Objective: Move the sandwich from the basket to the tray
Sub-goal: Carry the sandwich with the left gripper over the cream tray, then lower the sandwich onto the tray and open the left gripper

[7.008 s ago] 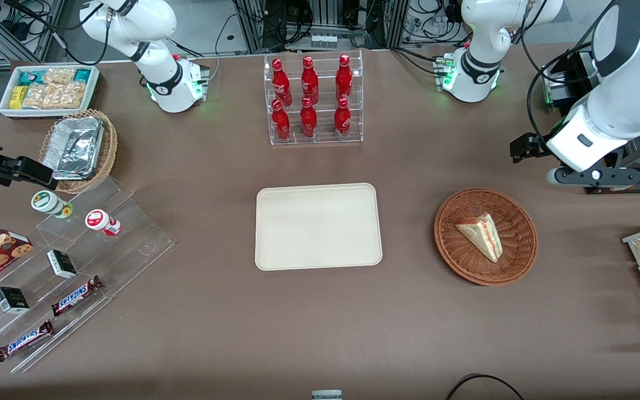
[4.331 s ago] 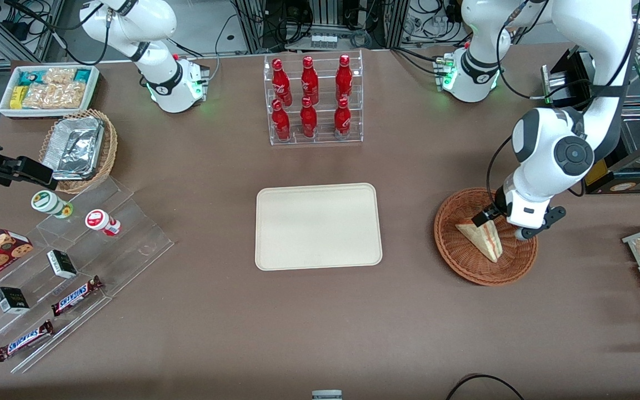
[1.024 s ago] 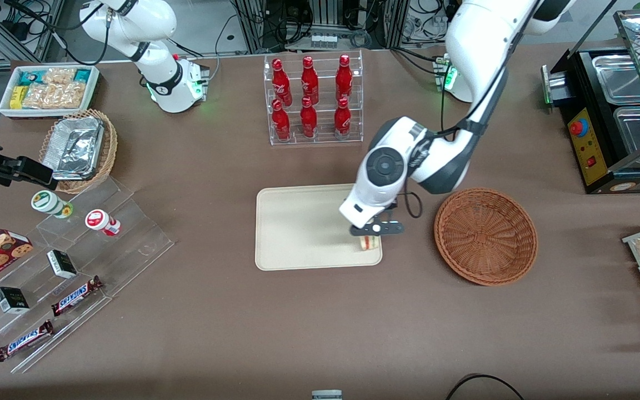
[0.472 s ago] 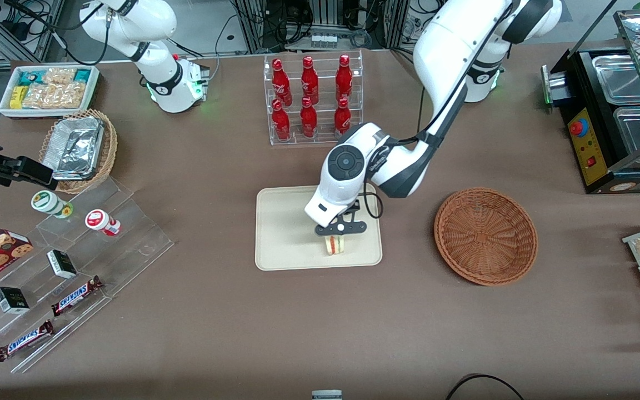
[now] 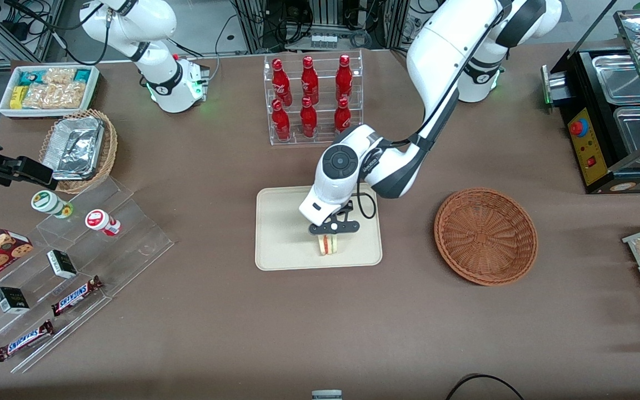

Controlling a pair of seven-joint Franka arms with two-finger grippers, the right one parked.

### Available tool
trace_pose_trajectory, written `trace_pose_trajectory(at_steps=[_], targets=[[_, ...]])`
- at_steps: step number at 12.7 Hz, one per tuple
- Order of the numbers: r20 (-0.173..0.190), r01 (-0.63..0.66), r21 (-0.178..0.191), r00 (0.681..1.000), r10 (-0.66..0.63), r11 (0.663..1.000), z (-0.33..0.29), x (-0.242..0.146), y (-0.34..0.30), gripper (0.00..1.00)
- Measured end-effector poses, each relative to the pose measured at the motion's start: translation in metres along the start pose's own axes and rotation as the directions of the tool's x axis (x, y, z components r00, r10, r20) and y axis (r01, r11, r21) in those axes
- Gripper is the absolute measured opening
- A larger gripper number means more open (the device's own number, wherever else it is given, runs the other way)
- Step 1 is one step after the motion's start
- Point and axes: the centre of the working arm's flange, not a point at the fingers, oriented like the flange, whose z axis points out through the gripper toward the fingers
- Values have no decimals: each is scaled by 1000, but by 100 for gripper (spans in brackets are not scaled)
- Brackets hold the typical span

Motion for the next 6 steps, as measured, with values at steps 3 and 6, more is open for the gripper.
trace_pose_trajectory(at_steps=[3,6], targets=[[7,-1,-4,1000,1,1000,1,-4,3,15],[27,1,-12,1000,-1,1000,6,-12,10,15]])
